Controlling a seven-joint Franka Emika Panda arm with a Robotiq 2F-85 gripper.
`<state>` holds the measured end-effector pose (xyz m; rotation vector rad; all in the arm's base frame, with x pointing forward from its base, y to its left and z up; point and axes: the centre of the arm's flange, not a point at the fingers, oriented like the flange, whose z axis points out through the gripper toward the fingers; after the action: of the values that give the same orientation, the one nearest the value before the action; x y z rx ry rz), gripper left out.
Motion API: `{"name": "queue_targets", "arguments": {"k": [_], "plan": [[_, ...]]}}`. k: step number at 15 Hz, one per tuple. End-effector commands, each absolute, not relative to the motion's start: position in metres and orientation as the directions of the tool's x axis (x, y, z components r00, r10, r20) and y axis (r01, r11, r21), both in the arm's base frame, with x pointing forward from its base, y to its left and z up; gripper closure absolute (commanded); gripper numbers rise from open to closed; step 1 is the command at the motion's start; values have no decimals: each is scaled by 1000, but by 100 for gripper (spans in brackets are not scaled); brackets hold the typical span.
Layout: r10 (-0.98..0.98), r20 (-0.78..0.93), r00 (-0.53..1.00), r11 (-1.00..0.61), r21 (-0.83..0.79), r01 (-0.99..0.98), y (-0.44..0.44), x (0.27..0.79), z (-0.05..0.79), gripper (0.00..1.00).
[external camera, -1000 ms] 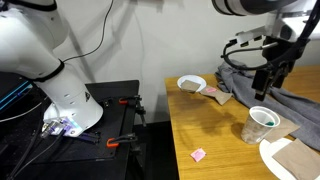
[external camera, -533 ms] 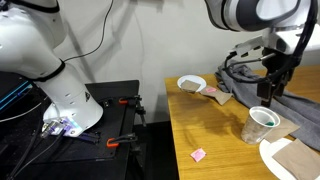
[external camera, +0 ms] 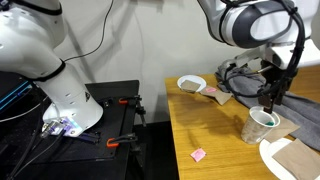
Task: Pick the pen from the cup and put it on the table
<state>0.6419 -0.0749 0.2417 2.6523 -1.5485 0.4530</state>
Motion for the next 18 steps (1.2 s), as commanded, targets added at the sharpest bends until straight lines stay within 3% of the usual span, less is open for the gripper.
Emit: {"name": "queue_targets", "arguments": {"k": [1,6,18], "plan": [[-864,266,428,-472,-132,-872,-70,651,234,48],[-871,252,421,-461,-127,-878,-67,656,223,57],[-879,239,413,-444,-89,-892,-77,657,203,62]]}}
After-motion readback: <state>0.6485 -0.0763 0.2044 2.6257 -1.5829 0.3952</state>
